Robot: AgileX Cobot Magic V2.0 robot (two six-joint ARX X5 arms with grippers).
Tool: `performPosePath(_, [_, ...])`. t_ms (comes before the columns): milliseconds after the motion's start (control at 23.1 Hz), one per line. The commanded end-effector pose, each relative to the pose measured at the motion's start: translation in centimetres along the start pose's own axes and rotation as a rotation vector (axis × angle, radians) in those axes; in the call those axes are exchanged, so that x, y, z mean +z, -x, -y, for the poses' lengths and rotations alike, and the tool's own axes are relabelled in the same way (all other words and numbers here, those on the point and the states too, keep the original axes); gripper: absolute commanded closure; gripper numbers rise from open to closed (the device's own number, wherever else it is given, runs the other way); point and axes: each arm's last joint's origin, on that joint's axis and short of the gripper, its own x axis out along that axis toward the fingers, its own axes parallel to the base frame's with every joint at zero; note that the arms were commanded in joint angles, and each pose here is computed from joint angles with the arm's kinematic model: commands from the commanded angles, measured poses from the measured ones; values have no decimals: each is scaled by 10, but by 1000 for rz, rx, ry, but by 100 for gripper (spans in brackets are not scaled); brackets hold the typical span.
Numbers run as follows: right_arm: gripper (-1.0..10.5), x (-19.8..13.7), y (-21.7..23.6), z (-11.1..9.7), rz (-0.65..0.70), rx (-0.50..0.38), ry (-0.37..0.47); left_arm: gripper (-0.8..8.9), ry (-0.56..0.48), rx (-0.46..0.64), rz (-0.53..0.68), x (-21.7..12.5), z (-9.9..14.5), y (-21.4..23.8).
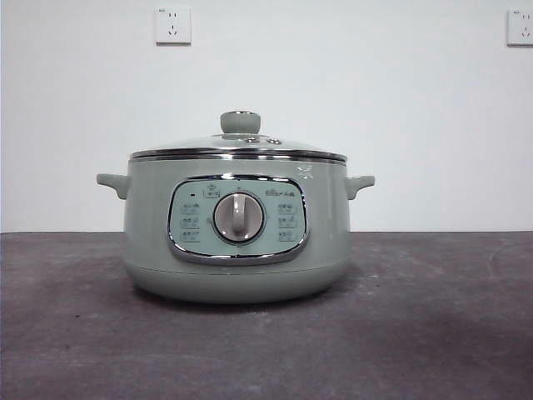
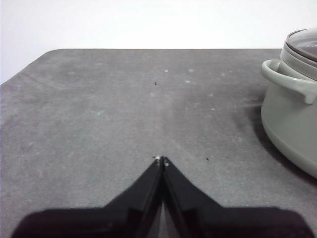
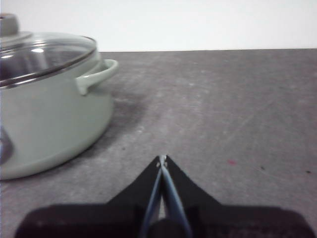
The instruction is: Pick up the egg,open the lid,put the egg in the pot,close the lid
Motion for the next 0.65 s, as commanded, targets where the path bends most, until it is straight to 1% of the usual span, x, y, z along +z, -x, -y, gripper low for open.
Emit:
performPosePath(43, [946,-5,-1,1,-23,-12,-24,817,7,0,-7,-4,0,-1])
performPosePath(173, [946,-4,-1,1,-20,-12,-44,817,7,0,-7,-4,0,-1])
performPosePath(650, [946,-4,-1,1,-21,-12,-42,817,7,0,-7,-4,0,-1])
